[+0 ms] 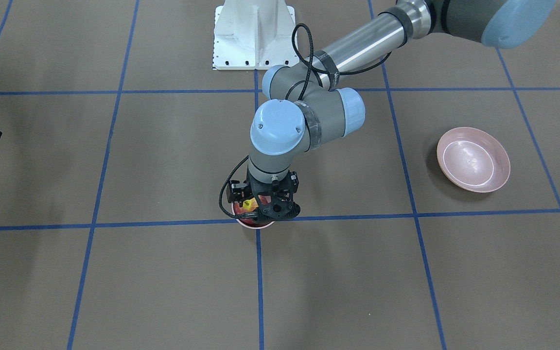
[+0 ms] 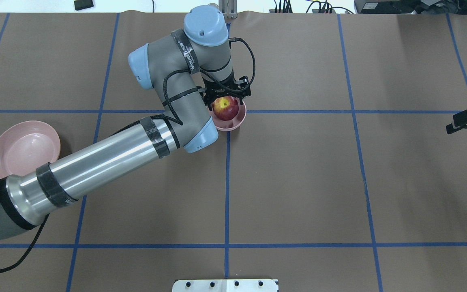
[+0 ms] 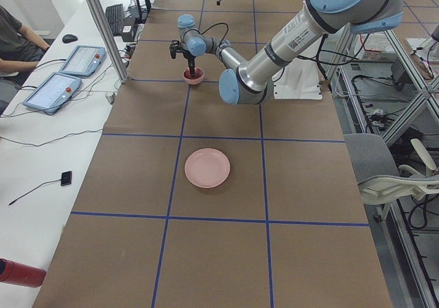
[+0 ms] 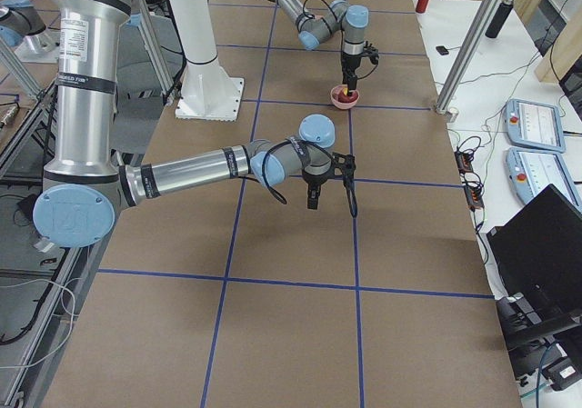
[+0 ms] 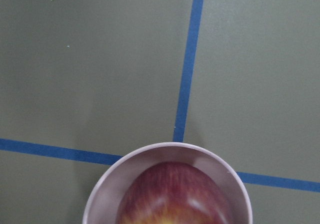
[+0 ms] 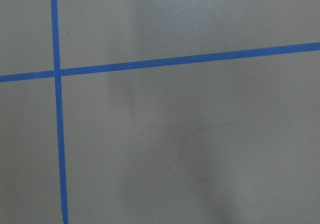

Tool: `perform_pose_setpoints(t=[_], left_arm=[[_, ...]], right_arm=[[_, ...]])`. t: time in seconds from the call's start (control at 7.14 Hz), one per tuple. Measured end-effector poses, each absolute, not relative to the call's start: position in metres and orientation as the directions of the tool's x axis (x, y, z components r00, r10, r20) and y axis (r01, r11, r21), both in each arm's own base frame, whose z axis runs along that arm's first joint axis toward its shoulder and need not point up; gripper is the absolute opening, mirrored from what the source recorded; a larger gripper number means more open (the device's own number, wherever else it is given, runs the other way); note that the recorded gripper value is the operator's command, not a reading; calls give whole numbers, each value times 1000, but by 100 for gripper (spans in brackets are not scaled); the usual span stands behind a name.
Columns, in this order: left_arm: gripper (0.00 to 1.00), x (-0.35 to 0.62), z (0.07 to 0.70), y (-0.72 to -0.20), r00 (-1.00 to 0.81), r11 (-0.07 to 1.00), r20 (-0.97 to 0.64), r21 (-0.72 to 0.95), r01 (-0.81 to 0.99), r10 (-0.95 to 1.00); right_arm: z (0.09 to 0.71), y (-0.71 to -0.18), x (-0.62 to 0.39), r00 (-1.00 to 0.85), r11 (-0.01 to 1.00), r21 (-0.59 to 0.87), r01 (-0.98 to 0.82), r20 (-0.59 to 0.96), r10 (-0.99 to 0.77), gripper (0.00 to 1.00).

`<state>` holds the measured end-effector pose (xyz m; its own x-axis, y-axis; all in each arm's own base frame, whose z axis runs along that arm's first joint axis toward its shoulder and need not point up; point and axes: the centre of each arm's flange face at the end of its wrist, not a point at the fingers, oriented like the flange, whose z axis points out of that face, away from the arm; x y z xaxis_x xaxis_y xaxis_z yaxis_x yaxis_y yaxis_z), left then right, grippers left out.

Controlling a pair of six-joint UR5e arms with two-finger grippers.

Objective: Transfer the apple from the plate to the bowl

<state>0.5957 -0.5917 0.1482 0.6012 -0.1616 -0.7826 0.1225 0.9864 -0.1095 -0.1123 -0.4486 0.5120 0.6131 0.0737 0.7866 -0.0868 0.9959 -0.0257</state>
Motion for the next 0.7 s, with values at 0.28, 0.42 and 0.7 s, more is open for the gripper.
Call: perform_pose_setpoints(t=[0.28,0.42,0.7], left_arm=[[97,593,147,-590,598,986,-785,-109,124,-161],[97,587,145,-587,590,987,-792,-106,125,-159],[97,538,174,-555,586,988,-797,-96,122,-150]], right_arm=[[511,-449,-113,613,996,-25,-87,787,73,100],[511,-449,-112,613,996,-24,-87,787,73,100],[513,-449,-112,613,996,-27,-88,786,75,100]])
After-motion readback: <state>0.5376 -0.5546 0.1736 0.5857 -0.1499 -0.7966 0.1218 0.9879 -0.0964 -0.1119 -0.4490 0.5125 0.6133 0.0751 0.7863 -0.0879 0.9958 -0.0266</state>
